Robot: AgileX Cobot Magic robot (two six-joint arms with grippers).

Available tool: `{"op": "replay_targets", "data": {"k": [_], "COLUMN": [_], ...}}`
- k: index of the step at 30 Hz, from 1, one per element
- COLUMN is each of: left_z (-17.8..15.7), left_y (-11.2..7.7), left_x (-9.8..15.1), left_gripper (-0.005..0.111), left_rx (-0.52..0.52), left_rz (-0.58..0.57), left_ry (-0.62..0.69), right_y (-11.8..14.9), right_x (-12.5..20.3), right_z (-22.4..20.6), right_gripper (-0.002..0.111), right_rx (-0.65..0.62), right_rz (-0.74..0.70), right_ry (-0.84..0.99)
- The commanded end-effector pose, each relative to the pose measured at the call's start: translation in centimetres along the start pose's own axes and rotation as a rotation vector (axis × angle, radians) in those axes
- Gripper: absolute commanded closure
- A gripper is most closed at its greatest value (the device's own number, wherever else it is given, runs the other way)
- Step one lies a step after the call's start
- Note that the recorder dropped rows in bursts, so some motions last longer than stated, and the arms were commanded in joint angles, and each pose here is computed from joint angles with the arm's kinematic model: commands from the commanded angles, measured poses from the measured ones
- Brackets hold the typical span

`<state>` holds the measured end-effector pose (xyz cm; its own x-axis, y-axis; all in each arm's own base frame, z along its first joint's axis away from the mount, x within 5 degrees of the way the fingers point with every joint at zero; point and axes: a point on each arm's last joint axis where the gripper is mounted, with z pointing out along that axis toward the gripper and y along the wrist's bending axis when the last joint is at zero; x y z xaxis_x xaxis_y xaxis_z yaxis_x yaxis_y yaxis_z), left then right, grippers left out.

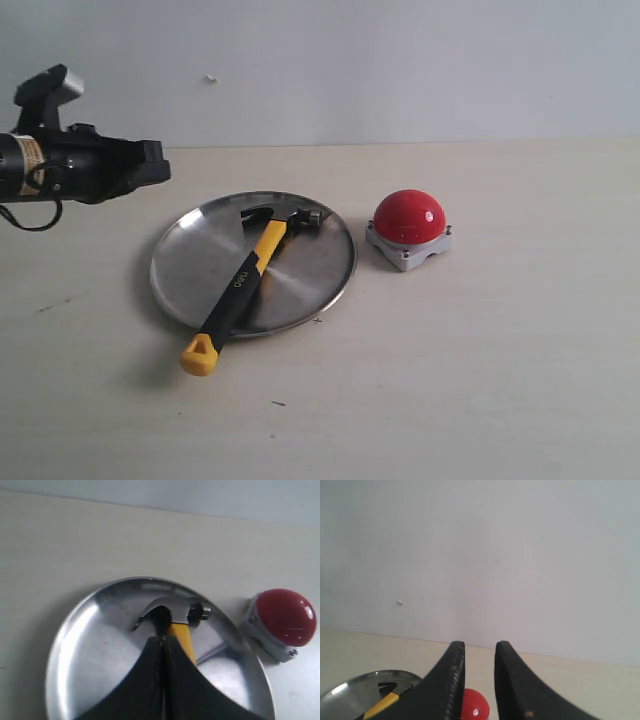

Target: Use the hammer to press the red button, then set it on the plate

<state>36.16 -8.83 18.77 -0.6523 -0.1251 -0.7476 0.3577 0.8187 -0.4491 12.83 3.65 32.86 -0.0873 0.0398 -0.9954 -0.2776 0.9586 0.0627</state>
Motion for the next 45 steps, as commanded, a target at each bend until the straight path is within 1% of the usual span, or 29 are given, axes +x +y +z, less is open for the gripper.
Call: {"op": "replay_targets", "data": {"k": [1,4,8,15,19,26,32,35,38,45], "left_z": [-4.3,-7.4,-11.1,-16.5,-19.0,-22.1,-24.3,-25.1,-25.9,-27.7], "left_y": [-1.8,-3.1,-4.2,-5.1,-5.6,-5.4,-5.9,-6.0,-6.2,-6.8], "left_x": [-0.3,0.0,1.1,3.6,5.4,8.8,11.5,12.8,13.8,15.1], "left_gripper": [0.107,0.107,0.107,0.107,0.107,0.107,0.107,0.107,0.107,0.107], "left_rx": [-0.065,-0.083,-0.132,-0.231,-0.262,-0.345,-0.326,-0.322,-0.322,-0.318], "left_rz": [0.076,0.103,0.156,0.219,0.225,0.253,0.289,0.298,0.312,0.340], "left_ry": [-0.083,-0.168,-0.283,-0.459,-0.535,-0.633,-0.738,-0.771,-0.798,-0.867], "right_y": [0.0,0.0,0.0,0.0,0.0,0.0,0.0,0.0,0.0,0.0], "right_x": [0.1,0.1,0.1,0.1,0.1,0.1,0.1,0.1,0.1,0.1], "right_z": [-0.1,-0.1,-0.1,-0.1,-0.1,-0.1,-0.1,-0.1,-0.1,-0.1], "right_gripper": [0.087,0.087,0.087,0.087,0.087,0.087,0.087,0.087,0.087,0.087], "right_rx": [0.002,0.002,0.002,0.002,0.002,0.002,0.002,0.002,0.002,0.002], "right_rz": [-0.005,-0.004,-0.004,-0.006,-0.006,-0.006,-0.006,-0.006,-0.006,-0.006], "right_ry": [-0.003,-0.003,-0.003,-0.003,-0.003,-0.003,-0.003,-0.003,-0.003,-0.003]}}
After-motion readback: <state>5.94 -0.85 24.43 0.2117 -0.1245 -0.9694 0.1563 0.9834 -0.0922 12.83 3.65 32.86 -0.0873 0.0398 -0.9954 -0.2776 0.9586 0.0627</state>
